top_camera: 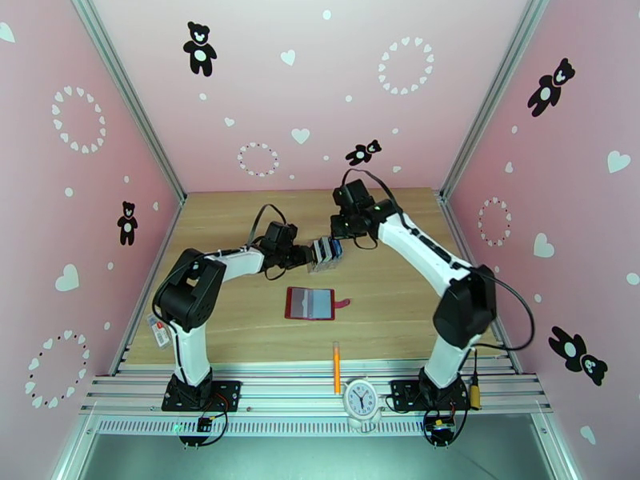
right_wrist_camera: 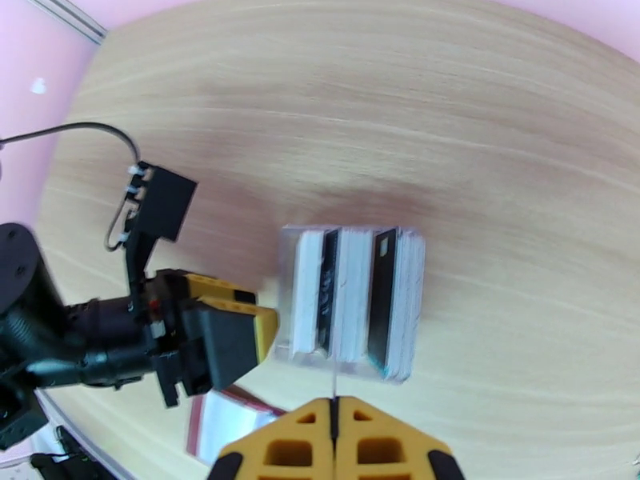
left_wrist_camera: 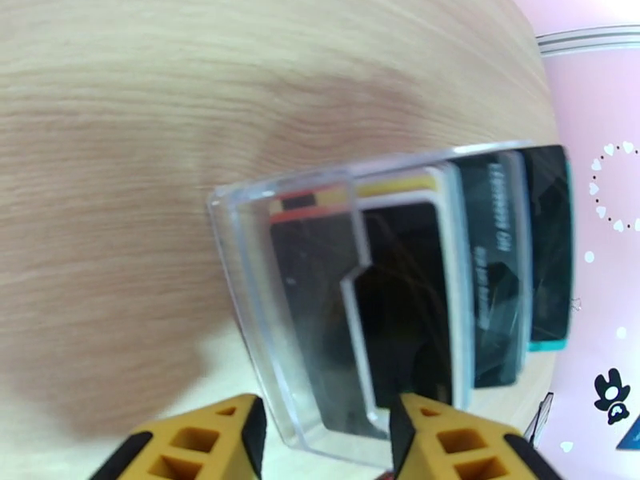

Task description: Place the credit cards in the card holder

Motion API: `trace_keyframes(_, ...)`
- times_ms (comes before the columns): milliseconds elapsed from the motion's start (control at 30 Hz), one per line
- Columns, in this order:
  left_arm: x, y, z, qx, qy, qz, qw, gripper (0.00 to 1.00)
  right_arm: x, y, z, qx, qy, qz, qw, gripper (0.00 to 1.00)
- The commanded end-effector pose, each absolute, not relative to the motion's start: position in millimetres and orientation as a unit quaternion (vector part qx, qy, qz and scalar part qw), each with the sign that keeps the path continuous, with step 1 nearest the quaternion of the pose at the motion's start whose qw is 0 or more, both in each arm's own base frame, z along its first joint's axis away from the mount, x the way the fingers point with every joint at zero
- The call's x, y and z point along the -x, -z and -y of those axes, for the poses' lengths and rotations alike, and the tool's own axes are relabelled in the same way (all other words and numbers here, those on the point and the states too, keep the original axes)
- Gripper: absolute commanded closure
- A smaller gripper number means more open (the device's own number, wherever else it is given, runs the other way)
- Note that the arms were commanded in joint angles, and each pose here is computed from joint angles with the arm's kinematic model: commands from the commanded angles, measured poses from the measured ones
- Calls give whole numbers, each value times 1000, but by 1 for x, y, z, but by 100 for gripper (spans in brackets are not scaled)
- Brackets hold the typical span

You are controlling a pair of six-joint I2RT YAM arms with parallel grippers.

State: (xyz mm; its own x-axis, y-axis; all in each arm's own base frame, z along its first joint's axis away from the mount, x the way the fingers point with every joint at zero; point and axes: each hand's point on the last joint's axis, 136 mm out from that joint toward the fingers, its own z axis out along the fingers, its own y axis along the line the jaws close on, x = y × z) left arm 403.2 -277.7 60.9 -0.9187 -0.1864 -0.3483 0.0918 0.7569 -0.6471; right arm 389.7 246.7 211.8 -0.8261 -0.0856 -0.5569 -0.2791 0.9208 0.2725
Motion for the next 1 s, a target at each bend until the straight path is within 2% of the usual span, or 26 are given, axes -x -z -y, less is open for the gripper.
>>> trace_keyframes(0,-401,-82,273,15,345,-912,221,51,-373,-238,-253,80,-238,-921,299,100)
trace_keyframes(367,-387,-90,259,20,329,-917,227,51,-326,-235,-256,42,-355,-888,290,100)
trace_keyframes(733,-335,-81,236,-8,276,-936,219,52,-298,-183,-264,-8,-452,-854,257,100)
trace_keyframes(967,-301,-64,231,-40,238,-948,209,53,-285,-157,-263,-22,-466,-851,242,100)
